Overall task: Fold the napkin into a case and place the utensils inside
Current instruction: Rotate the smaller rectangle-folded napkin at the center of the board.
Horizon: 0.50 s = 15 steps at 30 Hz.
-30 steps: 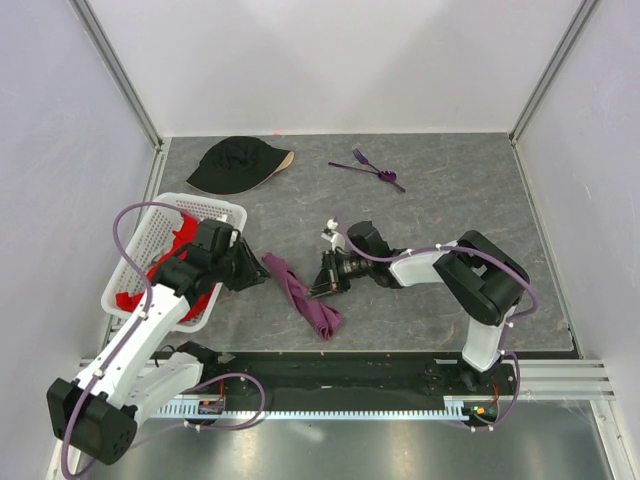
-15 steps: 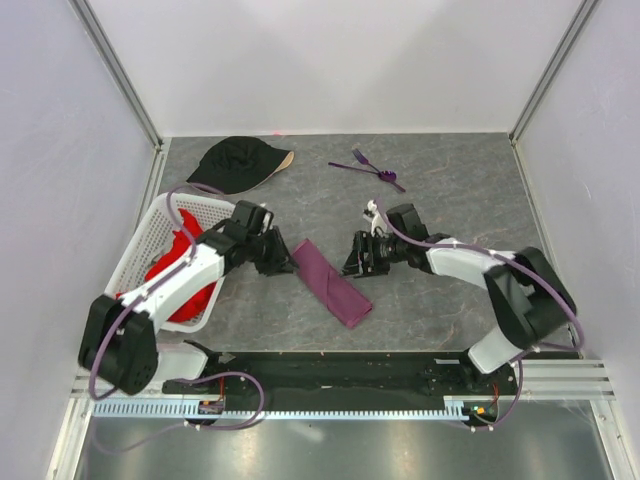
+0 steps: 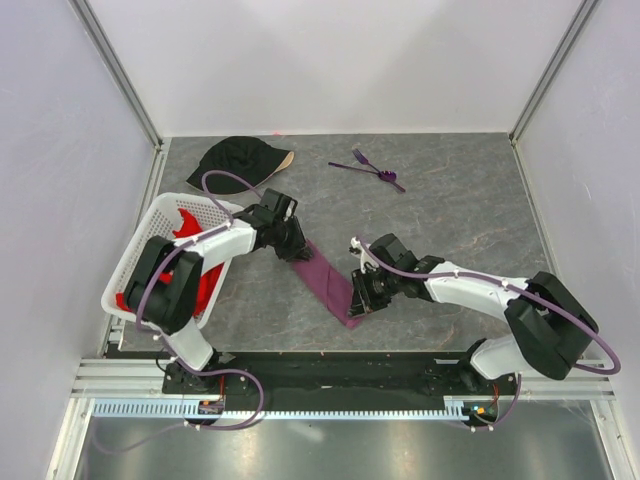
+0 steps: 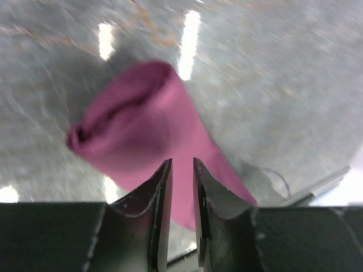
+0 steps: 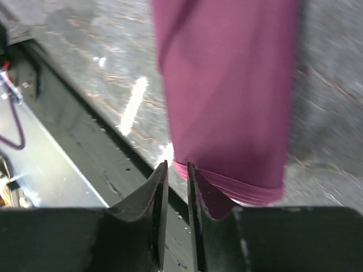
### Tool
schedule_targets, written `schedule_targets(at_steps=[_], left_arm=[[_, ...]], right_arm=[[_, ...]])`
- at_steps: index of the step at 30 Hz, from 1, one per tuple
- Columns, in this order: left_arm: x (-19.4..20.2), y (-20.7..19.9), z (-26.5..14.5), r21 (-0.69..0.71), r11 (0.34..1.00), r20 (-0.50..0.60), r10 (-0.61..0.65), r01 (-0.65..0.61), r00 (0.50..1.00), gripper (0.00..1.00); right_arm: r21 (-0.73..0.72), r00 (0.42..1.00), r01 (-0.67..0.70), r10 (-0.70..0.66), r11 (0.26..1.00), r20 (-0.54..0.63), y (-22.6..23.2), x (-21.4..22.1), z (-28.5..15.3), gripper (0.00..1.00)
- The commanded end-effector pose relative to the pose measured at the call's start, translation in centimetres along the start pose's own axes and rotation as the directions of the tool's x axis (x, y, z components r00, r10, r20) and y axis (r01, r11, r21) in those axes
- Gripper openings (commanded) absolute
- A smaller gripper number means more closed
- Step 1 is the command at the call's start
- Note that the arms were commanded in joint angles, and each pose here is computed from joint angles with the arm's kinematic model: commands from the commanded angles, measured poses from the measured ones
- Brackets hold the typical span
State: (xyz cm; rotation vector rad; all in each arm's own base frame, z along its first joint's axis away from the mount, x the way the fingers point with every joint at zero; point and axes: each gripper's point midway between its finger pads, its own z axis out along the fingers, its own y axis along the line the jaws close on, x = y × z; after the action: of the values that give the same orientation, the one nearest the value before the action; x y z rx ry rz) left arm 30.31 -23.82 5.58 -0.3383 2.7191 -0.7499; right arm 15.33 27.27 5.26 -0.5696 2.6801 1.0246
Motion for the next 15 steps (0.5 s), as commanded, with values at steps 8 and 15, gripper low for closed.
schedule_targets(at_steps=[8, 15], left_arm=[[-0.4, 3.6, 1.5, -0.106, 0.994, 0.057, 0.007, -0.001, 0.998, 0.26], [2.1, 4.0, 0.2, -0.065, 0.998, 0.024, -0.025, 0.026, 0.999, 0.26]], right_arm=[[0.294, 0.989, -0.121, 0.089, 0.948, 0.118, -7.9, -1.4, -0.5, 0.26], [0.489, 0.979, -0.174, 0.096, 0.855, 0.181, -13.0, -5.9, -1.8, 0.29]])
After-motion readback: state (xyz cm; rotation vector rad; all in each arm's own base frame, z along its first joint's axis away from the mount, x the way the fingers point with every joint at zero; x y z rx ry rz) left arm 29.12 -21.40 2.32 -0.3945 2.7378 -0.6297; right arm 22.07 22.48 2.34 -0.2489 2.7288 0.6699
